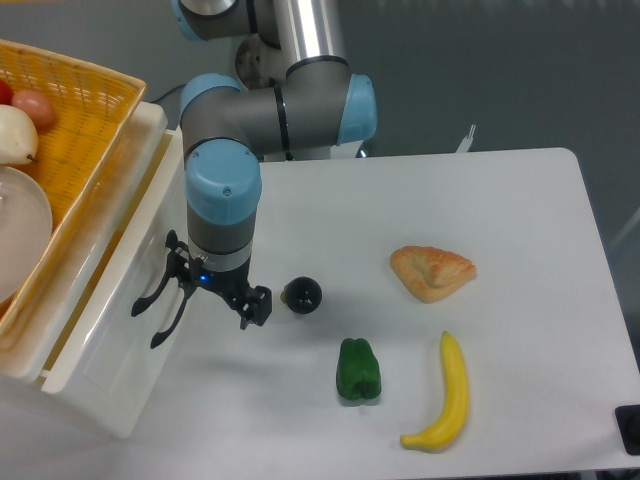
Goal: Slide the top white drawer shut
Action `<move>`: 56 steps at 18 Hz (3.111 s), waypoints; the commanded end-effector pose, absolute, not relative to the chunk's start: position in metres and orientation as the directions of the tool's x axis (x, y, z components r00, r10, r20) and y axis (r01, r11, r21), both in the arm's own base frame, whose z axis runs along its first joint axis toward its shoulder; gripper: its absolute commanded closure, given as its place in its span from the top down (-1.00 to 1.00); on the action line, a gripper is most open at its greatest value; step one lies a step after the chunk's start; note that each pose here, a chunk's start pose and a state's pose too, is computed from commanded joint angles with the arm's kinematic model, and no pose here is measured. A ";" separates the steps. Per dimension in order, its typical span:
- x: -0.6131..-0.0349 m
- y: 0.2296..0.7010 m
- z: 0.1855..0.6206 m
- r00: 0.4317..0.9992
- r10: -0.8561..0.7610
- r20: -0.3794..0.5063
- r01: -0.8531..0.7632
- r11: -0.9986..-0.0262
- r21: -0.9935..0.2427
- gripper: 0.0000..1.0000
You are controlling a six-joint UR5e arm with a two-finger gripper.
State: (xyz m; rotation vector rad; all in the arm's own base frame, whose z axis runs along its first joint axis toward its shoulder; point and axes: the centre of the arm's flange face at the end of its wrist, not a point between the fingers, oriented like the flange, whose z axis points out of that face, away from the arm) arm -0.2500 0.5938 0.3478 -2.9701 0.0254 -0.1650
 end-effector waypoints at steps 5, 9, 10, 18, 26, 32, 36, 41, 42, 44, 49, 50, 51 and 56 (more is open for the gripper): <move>-0.250 0.594 0.348 0.994 -0.026 0.109 -0.008 -0.986 -0.167 1.00; -0.244 0.596 0.350 0.994 -0.036 0.107 -0.017 -0.985 -0.169 1.00; -0.244 0.596 0.350 0.994 -0.036 0.107 -0.017 -0.985 -0.169 1.00; -0.241 0.593 0.357 0.994 -0.039 0.105 -0.021 -0.985 -0.174 1.00; -0.252 0.590 0.361 0.994 -0.030 0.109 -0.010 -0.984 -0.180 1.00; -0.308 0.565 0.366 0.996 0.011 0.092 0.029 -0.981 -0.194 1.00; -0.332 0.556 0.369 0.997 0.000 0.073 0.015 -0.979 -0.205 1.00; -0.372 0.525 0.355 0.990 -0.144 0.012 -0.141 -0.979 -0.146 1.00; -0.383 0.513 0.355 0.977 -0.211 -0.008 -0.210 -0.969 -0.128 1.00; -0.400 0.492 0.360 0.951 -0.308 -0.021 -0.308 -0.945 -0.113 1.00; -0.441 0.437 0.378 0.909 -0.416 -0.033 -0.418 -0.903 -0.103 1.00; -0.450 0.427 0.378 0.897 -0.441 -0.033 -0.442 -0.891 -0.100 1.00; -0.460 0.413 0.379 0.884 -0.465 -0.038 -0.467 -0.879 -0.097 1.00; -0.503 0.339 0.392 0.762 -0.642 -0.085 -0.647 -0.759 -0.069 1.00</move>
